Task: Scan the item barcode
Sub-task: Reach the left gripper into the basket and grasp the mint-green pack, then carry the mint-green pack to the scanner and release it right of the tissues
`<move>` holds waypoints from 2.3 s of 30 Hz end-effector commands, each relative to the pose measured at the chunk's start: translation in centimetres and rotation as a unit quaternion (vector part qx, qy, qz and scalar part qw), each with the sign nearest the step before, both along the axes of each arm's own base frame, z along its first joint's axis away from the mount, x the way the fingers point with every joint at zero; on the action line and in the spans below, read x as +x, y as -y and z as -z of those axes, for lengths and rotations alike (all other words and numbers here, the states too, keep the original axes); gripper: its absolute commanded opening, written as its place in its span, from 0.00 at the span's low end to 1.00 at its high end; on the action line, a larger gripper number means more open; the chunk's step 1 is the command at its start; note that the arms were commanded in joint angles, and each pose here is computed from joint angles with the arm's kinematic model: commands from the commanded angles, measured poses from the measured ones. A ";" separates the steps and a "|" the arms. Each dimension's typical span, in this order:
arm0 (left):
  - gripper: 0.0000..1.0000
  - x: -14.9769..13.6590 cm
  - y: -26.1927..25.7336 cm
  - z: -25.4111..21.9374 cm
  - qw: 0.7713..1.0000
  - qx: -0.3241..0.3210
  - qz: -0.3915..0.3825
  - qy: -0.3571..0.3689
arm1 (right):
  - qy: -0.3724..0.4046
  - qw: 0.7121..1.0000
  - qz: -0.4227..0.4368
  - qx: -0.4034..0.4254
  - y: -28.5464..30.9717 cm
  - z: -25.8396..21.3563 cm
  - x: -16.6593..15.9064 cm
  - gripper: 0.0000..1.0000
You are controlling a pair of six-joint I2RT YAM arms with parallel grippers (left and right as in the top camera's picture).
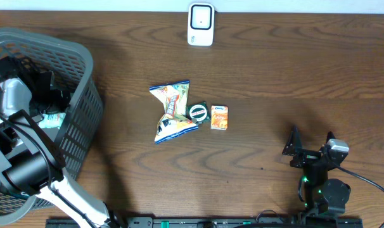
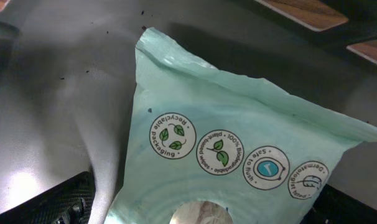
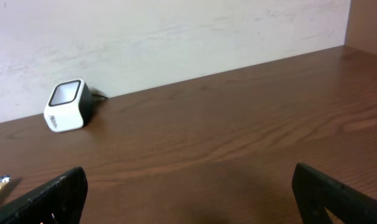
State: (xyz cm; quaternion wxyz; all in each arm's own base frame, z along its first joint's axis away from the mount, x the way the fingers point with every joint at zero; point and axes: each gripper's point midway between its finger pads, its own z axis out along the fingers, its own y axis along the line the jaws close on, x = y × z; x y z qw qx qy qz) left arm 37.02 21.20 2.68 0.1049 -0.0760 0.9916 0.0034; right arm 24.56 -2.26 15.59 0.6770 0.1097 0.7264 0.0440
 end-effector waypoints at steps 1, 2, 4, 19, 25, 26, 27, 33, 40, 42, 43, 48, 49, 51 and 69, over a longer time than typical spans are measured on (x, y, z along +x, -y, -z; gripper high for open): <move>0.98 -0.2 0.5 2.1 1.000 -0.022 0.009 -0.013 | -0.001 1.000 0.001 0.005 0.0 0.1 0.0 0.99; 0.98 -0.2 0.5 2.2 1.000 -0.023 0.009 -0.014 | -0.001 1.000 0.001 0.005 0.0 0.1 0.0 0.99; 0.98 -0.2 0.5 2.2 1.000 -0.023 0.008 -0.014 | -0.001 1.000 0.001 0.005 0.0 0.1 0.0 0.99; 0.36 -0.2 0.5 1.6 0.999 -0.029 -0.033 -0.011 | -0.001 1.000 0.001 0.005 0.0 0.1 0.0 0.99; 0.36 0.8 -0.2 -2.4 0.997 -0.014 -0.074 0.035 | -0.001 1.000 0.001 0.005 0.0 0.1 0.0 0.99; 0.36 1.1 -0.3 -3.6 0.995 -0.010 -0.086 0.048 | -0.001 1.000 0.001 0.005 0.0 0.1 0.0 0.99; 0.36 1.3 -0.5 -4.8 0.993 -0.006 -0.098 0.063 | -0.001 1.000 0.001 0.005 0.0 0.1 0.0 0.99; 0.34 1.9 -0.8 -13.7 0.971 0.016 -0.164 0.172 | -0.001 1.000 0.001 0.005 0.0 0.1 0.0 0.99; 0.34 2.0 3.8 -26.4 0.919 -0.066 -0.164 0.353 | -0.001 1.000 0.001 0.005 0.0 0.1 0.0 0.99; 0.34 2.3 6.6 -30.1 0.897 -0.120 -0.128 0.406 | -0.001 1.000 0.001 0.005 0.0 0.1 0.0 0.99; 0.34 2.4 8.1 -31.9 0.885 -0.147 -0.105 0.429 | -0.001 1.000 0.001 0.005 0.0 0.1 0.0 0.99; 0.34 2.5 16.6 -38.9 0.828 -0.264 0.005 0.495 | -0.001 1.000 0.001 0.005 0.0 0.1 0.0 0.99; 0.34 2.6 18.4 -39.5 0.823 -0.276 0.023 0.497 | -0.001 1.000 0.001 0.005 0.0 0.1 0.0 0.99; 0.34 2.7 21.9 -40.0 0.816 -0.295 0.063 0.493 | -0.001 1.000 0.001 0.005 0.0 0.1 0.0 0.99; 0.34 3.3 53.5 -26.8 0.818 -0.389 0.289 0.311 | -0.001 1.000 0.001 0.005 0.0 0.1 0.0 0.99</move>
